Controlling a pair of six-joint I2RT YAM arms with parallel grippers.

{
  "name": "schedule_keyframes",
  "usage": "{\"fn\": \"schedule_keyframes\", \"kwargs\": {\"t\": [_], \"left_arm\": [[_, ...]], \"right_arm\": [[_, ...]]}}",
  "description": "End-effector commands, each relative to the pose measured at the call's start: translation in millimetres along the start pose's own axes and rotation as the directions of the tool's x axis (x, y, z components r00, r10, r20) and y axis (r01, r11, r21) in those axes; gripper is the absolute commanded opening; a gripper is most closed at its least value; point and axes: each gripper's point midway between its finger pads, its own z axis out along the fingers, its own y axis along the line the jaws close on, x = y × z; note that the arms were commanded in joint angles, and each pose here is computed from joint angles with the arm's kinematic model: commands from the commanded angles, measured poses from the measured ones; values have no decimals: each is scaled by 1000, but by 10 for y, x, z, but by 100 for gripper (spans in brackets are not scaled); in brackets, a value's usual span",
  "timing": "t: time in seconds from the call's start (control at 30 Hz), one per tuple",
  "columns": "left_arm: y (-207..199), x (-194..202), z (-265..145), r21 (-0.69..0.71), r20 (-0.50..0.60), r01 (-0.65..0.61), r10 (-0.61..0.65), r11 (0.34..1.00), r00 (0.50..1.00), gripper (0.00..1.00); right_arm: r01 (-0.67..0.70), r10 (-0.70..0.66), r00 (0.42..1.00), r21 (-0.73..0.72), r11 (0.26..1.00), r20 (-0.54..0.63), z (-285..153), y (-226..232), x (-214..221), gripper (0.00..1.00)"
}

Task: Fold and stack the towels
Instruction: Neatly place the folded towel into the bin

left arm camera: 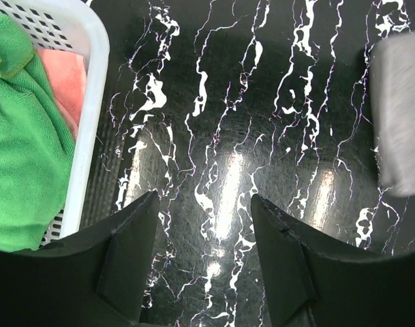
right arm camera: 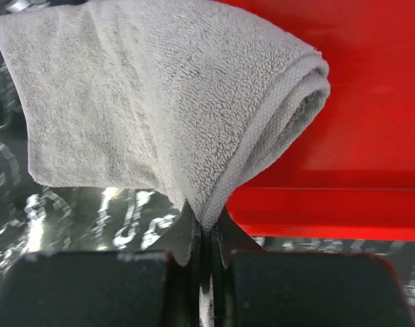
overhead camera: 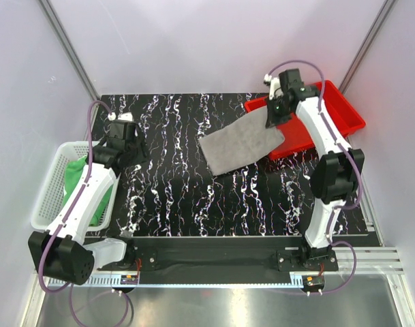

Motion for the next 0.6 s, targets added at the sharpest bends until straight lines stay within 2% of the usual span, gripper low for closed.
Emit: {"fn": "schedule_keyframes", "kwargs": {"t": [0.0, 0.13, 0.17, 0.23, 0.3, 0.33, 0.57], "left_arm": [[-72, -122, -36, 45, 46, -13, 11, 999, 999, 62], [-164, -55, 1, 95, 16, -16, 15, 995, 1000, 62], [-155, -57, 13, 90, 15, -19, 17, 996, 1000, 62], [-152, -52, 19, 85, 9, -24, 23, 996, 1000, 62], [-145, -43, 31, 81, 6, -26, 26, 996, 1000, 62], [-142, -32, 37, 79, 2, -27, 26, 997, 1000, 62], [-180, -49, -3, 114, 29, -40, 36, 993, 999, 66]], "right_arm": [[57, -51, 997, 115, 992, -59, -120, -433, -59, 0], [32, -14, 995, 188, 982, -96, -24, -915, -132, 0], [34, -22, 998, 209, 977, -59, -95, -1014, -269, 0], [13, 6, 997, 246, 969, -75, -11, -1306, -241, 0], [33, -21, 999, 267, 963, -49, -40, -1421, -371, 0], [2, 15, 999, 321, 947, -49, -19, -1749, -322, 0], [-9, -10, 999, 455, 891, 38, -53, -2498, -488, 0]]}}
